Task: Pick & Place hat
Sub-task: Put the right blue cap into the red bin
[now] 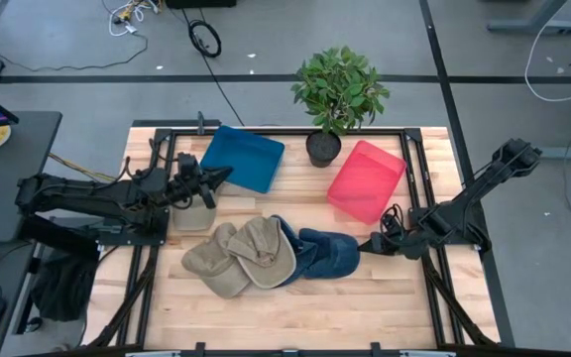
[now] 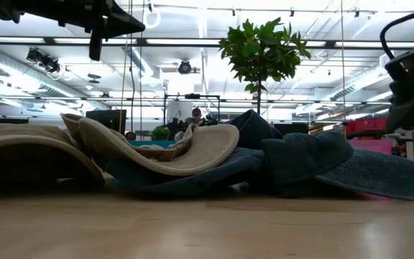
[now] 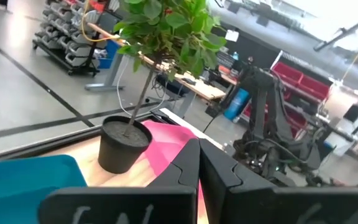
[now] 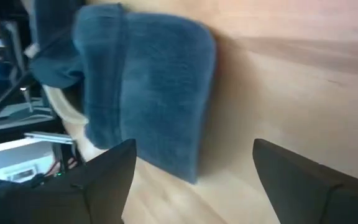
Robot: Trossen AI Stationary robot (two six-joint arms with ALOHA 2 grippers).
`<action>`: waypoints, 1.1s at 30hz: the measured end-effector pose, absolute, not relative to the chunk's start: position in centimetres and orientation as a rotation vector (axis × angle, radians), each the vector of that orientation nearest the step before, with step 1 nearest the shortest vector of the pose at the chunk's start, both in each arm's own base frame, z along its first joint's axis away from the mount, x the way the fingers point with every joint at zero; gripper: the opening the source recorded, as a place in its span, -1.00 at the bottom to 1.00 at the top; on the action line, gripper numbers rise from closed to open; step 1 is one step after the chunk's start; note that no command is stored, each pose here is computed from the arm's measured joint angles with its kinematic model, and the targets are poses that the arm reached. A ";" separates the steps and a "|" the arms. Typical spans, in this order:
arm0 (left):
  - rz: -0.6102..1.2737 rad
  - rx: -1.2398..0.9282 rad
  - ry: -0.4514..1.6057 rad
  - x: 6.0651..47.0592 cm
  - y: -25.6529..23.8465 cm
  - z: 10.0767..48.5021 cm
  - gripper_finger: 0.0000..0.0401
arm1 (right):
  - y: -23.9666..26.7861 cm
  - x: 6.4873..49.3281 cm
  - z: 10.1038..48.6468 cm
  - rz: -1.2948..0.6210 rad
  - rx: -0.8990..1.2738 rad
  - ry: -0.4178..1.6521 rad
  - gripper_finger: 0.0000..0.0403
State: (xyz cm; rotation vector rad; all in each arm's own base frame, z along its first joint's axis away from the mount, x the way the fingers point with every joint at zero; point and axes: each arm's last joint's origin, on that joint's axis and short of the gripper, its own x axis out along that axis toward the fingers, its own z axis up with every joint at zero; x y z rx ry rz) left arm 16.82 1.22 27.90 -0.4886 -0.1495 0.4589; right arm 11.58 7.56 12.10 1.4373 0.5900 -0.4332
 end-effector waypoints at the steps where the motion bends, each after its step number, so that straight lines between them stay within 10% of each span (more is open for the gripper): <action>1: 0.464 -0.502 -0.154 16.8 1.2 27.9 -0.96 | 7.5 11.5 11.9 -0.437 1.429 0.582 0.59; 26: 0.458 -0.560 -0.204 16.8 1.3 28.2 -0.96 | 7.7 13.8 10.4 -0.408 1.437 0.544 0.38; 33: 0.461 -0.517 -0.194 16.8 1.3 28.2 -0.96 | 7.8 15.1 9.8 -0.387 1.511 0.552 -0.14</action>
